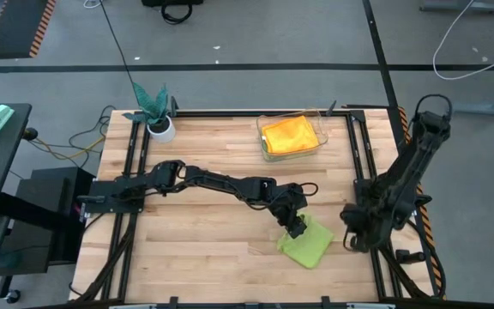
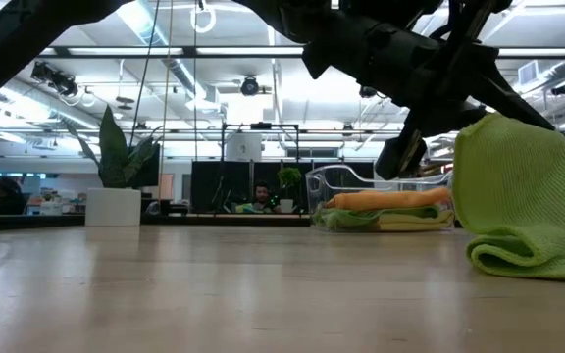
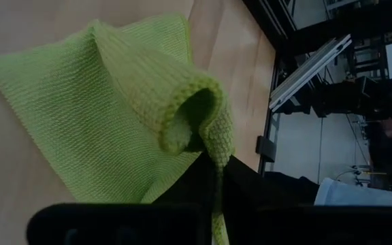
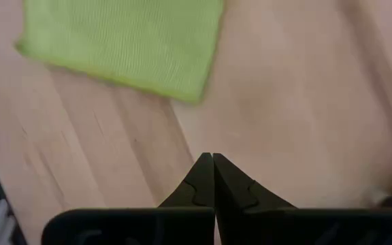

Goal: Fold microfiber towels
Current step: Fold the light green towel

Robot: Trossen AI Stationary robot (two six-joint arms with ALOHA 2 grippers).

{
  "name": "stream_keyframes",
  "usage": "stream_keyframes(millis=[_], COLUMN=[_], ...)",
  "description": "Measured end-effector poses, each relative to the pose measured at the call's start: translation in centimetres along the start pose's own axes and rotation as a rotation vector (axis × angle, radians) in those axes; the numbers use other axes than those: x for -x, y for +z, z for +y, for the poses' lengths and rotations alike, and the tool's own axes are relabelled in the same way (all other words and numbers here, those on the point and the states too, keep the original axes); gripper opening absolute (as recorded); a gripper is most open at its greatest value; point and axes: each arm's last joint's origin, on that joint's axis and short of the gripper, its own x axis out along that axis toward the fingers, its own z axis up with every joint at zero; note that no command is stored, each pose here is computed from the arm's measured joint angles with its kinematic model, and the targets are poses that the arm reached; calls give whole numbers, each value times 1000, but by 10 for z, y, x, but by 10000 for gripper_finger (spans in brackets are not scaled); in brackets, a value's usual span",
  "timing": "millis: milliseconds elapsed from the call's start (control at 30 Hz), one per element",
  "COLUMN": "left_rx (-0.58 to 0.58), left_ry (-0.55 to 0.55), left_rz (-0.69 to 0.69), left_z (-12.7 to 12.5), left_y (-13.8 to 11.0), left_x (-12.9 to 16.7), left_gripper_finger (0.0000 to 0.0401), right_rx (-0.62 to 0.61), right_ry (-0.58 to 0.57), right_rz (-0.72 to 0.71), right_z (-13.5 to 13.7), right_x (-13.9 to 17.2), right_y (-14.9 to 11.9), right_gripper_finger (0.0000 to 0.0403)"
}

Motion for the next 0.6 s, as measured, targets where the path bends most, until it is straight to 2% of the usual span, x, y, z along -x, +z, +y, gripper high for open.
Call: stream_keyframes(millis=[233,367,600], left_rx=[2,2,9], left_ry=[0,0,2], left_rz=[-1,-1,1], left_z=[0,0,0], left_y=[0,0,0], left_x=[0,0,0], left_gripper_finger=[20,14,28], right_rx=[76,114,169], right_ry=[58,19,49], right_rz=[50,115,111], right_z=[32,37,45], right_x=[-32,-53,-76], right_y=[2,7,26], right_gripper_finger=[0,0,0])
